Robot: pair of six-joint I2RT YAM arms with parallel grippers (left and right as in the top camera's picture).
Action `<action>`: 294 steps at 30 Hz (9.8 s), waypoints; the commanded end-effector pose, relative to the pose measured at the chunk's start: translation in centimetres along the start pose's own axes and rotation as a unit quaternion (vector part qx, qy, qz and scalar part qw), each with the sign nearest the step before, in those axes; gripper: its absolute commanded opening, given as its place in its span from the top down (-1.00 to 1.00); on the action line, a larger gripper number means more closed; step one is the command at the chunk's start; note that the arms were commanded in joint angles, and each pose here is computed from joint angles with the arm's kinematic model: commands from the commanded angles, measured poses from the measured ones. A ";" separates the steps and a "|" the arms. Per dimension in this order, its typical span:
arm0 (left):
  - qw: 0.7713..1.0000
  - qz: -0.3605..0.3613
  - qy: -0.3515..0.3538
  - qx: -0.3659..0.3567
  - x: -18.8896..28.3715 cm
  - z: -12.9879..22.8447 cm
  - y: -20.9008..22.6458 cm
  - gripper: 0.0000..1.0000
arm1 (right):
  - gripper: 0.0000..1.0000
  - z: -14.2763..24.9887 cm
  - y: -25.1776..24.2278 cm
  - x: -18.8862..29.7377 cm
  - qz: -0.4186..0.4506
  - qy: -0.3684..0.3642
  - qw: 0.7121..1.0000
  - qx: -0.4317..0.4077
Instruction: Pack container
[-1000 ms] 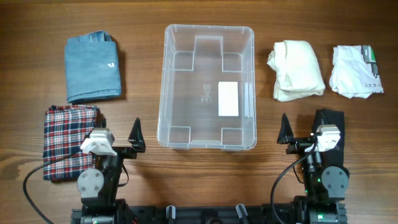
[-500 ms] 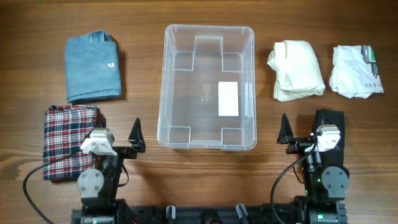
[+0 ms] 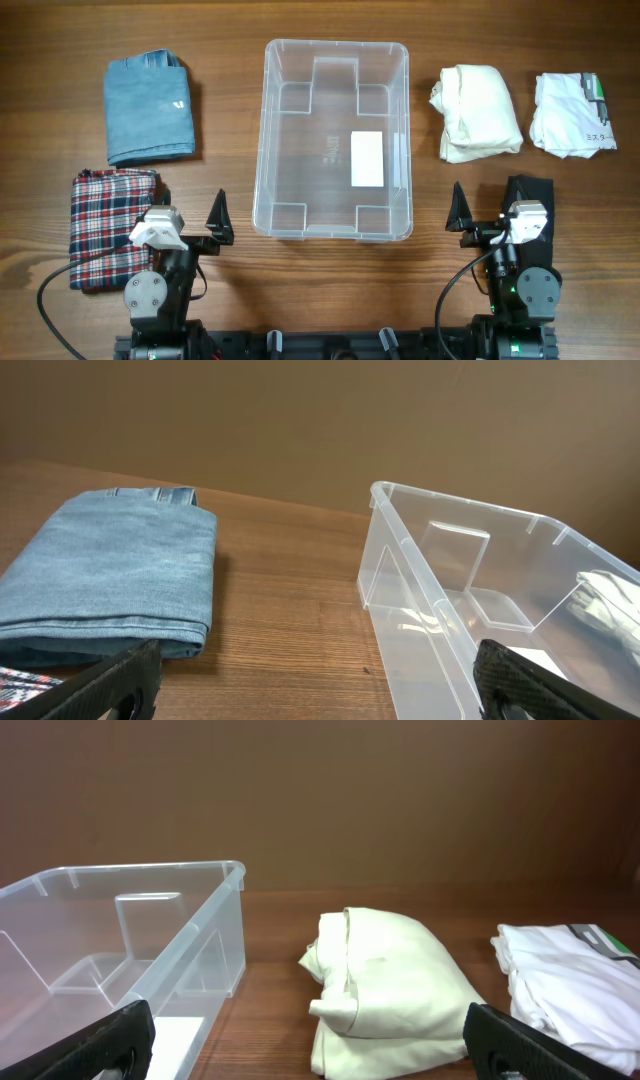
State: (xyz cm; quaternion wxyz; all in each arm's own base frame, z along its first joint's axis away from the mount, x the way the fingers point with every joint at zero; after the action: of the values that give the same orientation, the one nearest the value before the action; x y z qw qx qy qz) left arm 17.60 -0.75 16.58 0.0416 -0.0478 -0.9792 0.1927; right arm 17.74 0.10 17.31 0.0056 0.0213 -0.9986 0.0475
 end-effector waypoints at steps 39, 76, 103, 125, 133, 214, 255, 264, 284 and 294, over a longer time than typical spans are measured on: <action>1.000 -0.004 0.004 -0.010 -0.1 0.3 0.2 -1.00 | -0.99 -1.3 -0.4 0.0 0.017 -0.037 0.999 0.006; 1.000 -0.004 0.004 -0.010 -0.1 0.2 0.2 -0.99 | -0.99 -22.5 -6.3 -14.6 -0.119 0.122 0.978 0.118; 1.000 -0.004 0.004 -0.010 -0.1 0.3 0.2 -0.99 | -0.99 2.5 -14.2 -23.5 -0.242 0.406 0.879 -0.065; 1.000 -0.004 0.004 -0.010 -0.1 0.3 0.2 -0.99 | -0.99 5.7 -13.4 -23.3 -0.240 0.458 0.854 -0.062; 1.000 -0.004 0.004 -0.010 -0.1 0.3 0.2 -0.99 | -0.99 9.2 -10.5 -24.6 -0.266 0.488 0.830 -0.049; 1.000 -0.004 0.004 -0.010 -0.1 0.3 0.2 -0.99 | -0.99 10.5 -3.8 -25.6 -0.344 0.523 0.777 -0.071; 1.000 -0.004 0.004 -0.010 -0.1 0.3 0.2 -1.00 | 0.92 -9.2 -11.1 -23.1 -0.187 0.372 0.837 -0.355; 1.000 -0.004 0.004 -0.010 -0.1 0.3 0.2 -1.00 | 0.91 -16.7 -2.5 -21.7 -0.139 0.355 0.877 -0.291; 1.000 -0.004 0.004 -0.010 -0.1 0.2 0.2 -0.99 | 0.92 -5.8 20.6 -25.5 -0.206 0.479 0.832 -0.190; 1.000 -0.004 0.004 -0.010 -0.1 0.2 0.2 -0.99 | 0.92 -2.2 22.1 -26.1 -0.194 0.501 0.825 -0.174</action>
State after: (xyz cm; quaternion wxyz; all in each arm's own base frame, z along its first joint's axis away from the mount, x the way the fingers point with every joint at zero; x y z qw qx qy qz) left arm 17.64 -0.75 16.46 0.0445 -0.0473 -0.9793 0.1915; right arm 42.14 23.14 17.16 0.5277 0.1962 -0.8179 -0.1187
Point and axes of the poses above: each gripper's point midway between its finger pads, its own x axis back along the fingers, its own y axis along the line the jaws close on, z = x × y, the point moved 7 cm from there along x, back along the fingers, and after that the axes turned 9 degrees about x, right-handed, at the moved point
